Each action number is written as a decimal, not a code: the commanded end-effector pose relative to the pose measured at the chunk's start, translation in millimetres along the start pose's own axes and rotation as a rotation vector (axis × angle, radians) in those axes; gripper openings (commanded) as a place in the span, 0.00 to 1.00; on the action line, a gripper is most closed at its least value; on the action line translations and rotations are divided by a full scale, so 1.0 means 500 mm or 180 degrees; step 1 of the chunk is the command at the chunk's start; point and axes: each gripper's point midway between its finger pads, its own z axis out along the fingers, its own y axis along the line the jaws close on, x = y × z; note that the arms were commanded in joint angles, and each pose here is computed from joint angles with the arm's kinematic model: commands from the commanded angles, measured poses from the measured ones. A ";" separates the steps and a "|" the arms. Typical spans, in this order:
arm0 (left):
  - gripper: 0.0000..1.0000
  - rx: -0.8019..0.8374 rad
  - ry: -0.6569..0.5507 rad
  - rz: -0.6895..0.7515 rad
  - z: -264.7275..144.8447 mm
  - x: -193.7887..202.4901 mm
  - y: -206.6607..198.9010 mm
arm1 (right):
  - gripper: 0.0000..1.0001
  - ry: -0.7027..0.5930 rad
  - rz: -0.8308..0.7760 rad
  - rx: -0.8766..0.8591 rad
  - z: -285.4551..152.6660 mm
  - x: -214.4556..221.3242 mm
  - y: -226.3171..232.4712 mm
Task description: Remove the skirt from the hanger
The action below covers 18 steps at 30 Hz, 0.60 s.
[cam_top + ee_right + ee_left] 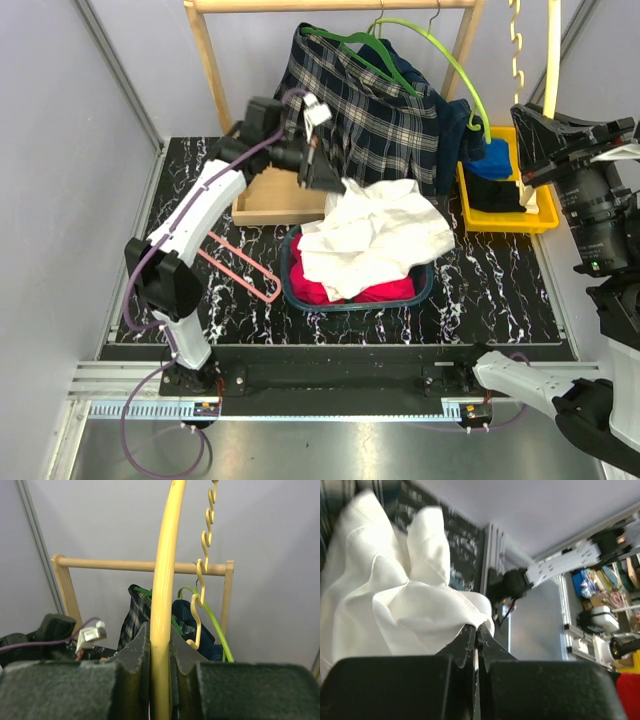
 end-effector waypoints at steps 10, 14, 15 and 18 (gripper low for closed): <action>0.00 -0.0725 0.2150 0.0696 -0.040 0.394 0.146 | 0.00 -0.0080 0.0123 -0.0110 0.046 -0.007 0.027; 0.64 -0.0931 0.2544 0.0613 -0.068 0.493 0.184 | 0.00 -0.0067 0.0139 -0.0155 0.051 -0.004 0.034; 0.81 -0.1030 0.2517 0.0658 -0.073 0.485 0.182 | 0.00 -0.0053 0.0141 -0.0161 0.052 -0.001 0.035; 0.99 -0.1267 0.2120 0.1030 -0.070 0.384 0.165 | 0.00 -0.0026 0.0149 -0.0191 0.058 0.008 0.041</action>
